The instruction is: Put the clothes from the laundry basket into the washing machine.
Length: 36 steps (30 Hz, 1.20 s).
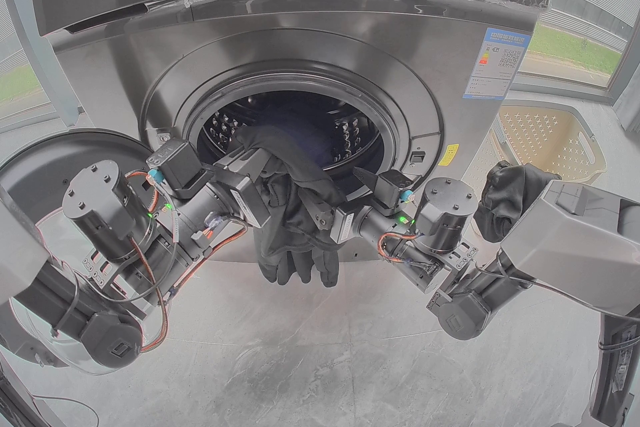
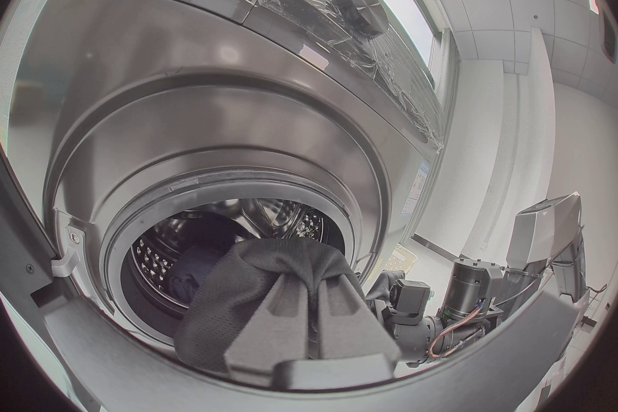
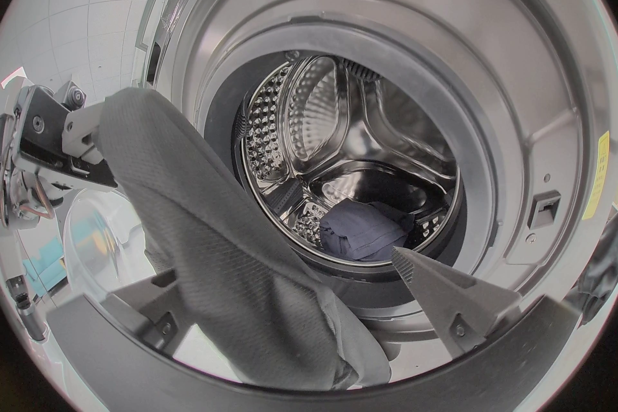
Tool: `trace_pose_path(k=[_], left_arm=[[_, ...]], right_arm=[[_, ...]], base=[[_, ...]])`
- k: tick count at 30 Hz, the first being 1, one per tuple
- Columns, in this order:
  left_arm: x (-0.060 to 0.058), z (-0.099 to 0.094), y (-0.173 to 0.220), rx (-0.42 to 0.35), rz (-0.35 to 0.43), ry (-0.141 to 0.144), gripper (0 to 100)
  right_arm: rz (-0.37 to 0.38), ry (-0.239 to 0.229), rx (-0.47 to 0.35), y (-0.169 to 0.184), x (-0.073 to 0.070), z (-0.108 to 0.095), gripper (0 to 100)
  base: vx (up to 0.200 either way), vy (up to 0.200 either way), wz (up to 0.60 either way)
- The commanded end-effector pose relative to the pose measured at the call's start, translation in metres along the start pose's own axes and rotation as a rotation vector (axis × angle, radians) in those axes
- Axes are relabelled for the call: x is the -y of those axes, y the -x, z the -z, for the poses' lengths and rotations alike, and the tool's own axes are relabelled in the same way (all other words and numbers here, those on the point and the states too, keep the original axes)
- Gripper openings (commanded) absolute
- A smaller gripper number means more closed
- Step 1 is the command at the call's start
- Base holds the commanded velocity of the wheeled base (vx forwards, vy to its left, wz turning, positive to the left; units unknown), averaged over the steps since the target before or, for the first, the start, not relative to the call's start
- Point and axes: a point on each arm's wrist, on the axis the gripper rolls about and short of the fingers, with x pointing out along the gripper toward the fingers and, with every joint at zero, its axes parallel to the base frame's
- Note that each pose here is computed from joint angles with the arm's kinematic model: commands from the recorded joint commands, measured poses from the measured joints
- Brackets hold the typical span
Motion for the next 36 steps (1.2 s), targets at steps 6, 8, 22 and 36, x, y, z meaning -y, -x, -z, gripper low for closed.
trace_pose_path(k=[6,8,22,36], left_arm=[[0.000,0.001,0.001,-0.006,0.004,0.001,0],[0.000,0.002,0.001,-0.009,0.005,0.001,0],[0.000,0.007,0.002,-0.028,0.007,0.002,0],[0.001,0.037,0.020,-0.180,0.081,0.017,100]], right_arm=[[-0.001,-0.001,0.022,-0.001,0.000,-0.004,0],[-0.003,-0.002,0.044,0.003,-0.001,-0.016,0],[0.015,0.016,0.060,0.035,0.005,-0.052,0],[-0.031,-0.002,0.134,0.053,-0.012,-0.086,0]], base=[[0.000,0.000,0.00],[0.000,0.000,0.00],[0.000,0.000,0.00],[0.000,0.000,0.00]])
